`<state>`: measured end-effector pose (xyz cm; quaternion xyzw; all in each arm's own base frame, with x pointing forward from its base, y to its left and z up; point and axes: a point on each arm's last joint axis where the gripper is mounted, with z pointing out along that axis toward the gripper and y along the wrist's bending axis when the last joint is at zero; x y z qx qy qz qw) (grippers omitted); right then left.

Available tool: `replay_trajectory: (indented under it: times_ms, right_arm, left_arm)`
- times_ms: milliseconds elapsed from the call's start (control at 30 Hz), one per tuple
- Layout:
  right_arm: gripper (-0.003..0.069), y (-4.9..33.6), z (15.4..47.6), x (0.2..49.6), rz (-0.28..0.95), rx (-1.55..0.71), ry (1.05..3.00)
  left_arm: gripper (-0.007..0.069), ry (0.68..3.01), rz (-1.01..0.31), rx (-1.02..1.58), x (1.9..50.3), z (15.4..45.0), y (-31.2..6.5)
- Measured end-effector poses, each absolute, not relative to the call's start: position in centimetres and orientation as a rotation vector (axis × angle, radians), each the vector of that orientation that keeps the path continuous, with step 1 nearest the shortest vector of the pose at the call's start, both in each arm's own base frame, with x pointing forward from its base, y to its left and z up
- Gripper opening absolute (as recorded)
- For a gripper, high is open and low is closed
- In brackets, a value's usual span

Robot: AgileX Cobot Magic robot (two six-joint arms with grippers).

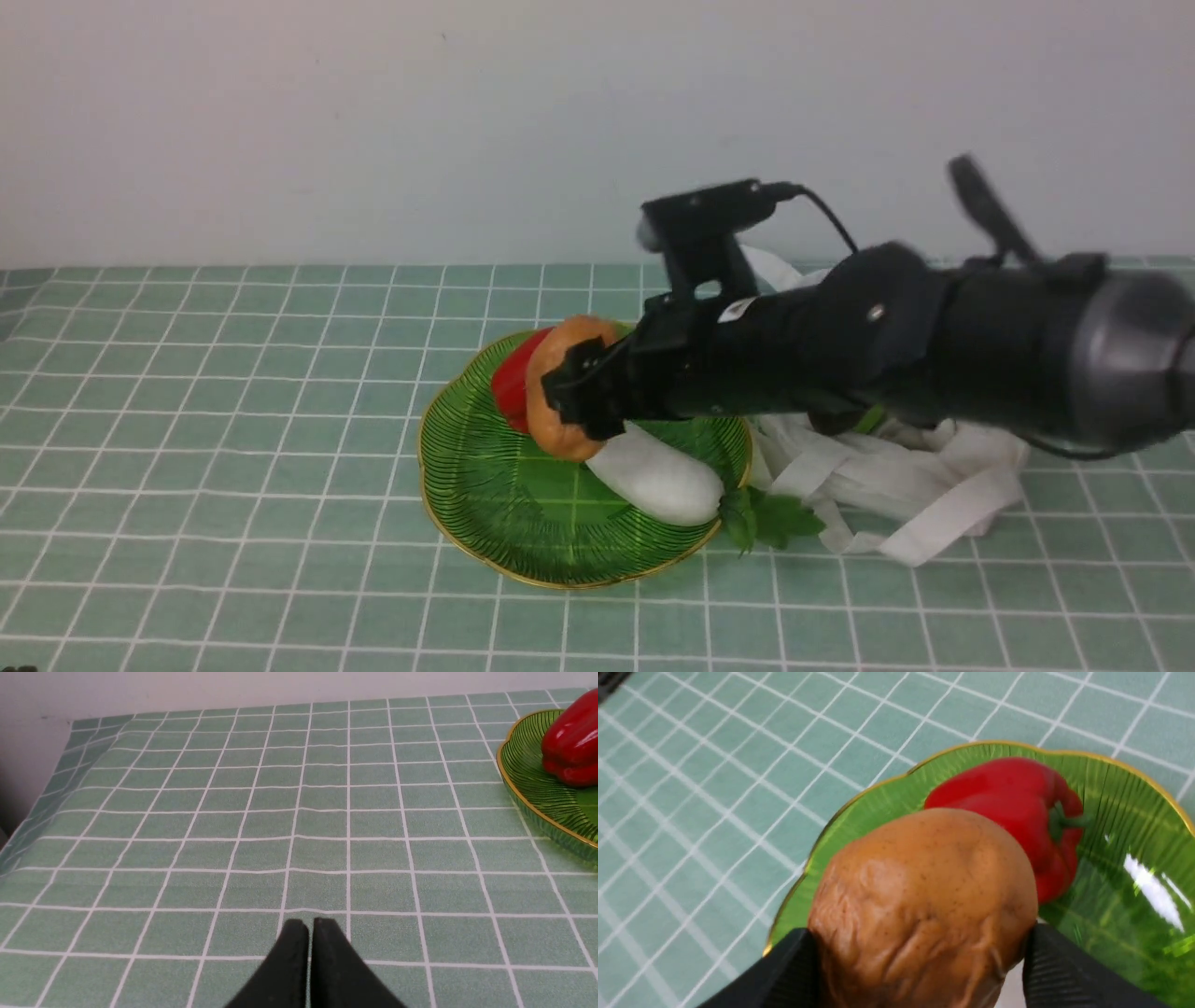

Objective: Take vegetables from cloth bag on blue coffee tablecloth place on plate.

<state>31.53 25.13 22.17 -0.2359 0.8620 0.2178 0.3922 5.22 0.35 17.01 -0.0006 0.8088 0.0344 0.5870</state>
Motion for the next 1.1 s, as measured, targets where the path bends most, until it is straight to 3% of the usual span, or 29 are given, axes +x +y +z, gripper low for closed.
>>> replay_trajectory:
  times_ms: [100, 267, 433, 600, 633, 667, 700, 833, 967, 1100]
  right_arm:
    - [0.0552, 26.4, 19.7, 32.0, 0.485, -0.587, 2.174]
    - [0.0659, 26.5, 19.0, 32.0, 0.482, -0.589, 2.188]
    - [0.0689, 25.7, 22.7, 31.0, 0.528, -0.665, 2.141]
    - [0.0641, 23.6, 28.6, 29.0, 0.546, -0.776, 2.036]
    - [0.0571, 21.7, 32.1, 27.3, 0.544, -0.823, 1.979]
    - [0.0536, 20.7, 33.6, 26.5, 0.541, -0.834, 1.958]
    - [0.0529, 20.4, 34.1, 26.1, 0.54, -0.843, 1.949]
    - [0.0365, 16.0, 38.6, 22.6, 0.482, -0.855, 1.915]
    - [0.0188, 11.1, 41.6, 18.2, 0.322, -0.86, 1.936]
    - [0.0041, 7.2, 42.5, 14.2, 0.177, -0.812, 2.036]
  left_arm:
    - [-0.0008, 1.885, 0.08, -0.001, 5.2, 17.0, 0.4]
    - [-0.0008, 1.885, 0.08, -0.001, 5.2, 17.0, 0.4]
    - [-0.0008, 1.885, 0.08, -0.001, 5.2, 17.0, 0.4]
    - [-0.0008, 1.885, 0.08, -0.001, 5.2, 17.0, 0.4]
    - [-0.0008, 1.885, 0.08, -0.001, 5.2, 17.0, 0.4]
    - [-0.0008, 1.885, 0.08, -0.001, 5.2, 17.0, 0.4]
    - [-0.0008, 1.885, 0.08, -0.001, 5.2, 17.0, 0.4]
    - [-0.0008, 1.885, 0.08, -0.001, 5.2, 17.0, 0.4]
    - [-0.0008, 1.885, 0.08, -0.001, 5.2, 17.0, 0.4]
    - [-0.0008, 1.885, 0.08, -0.001, 5.2, 17.0, 0.4]
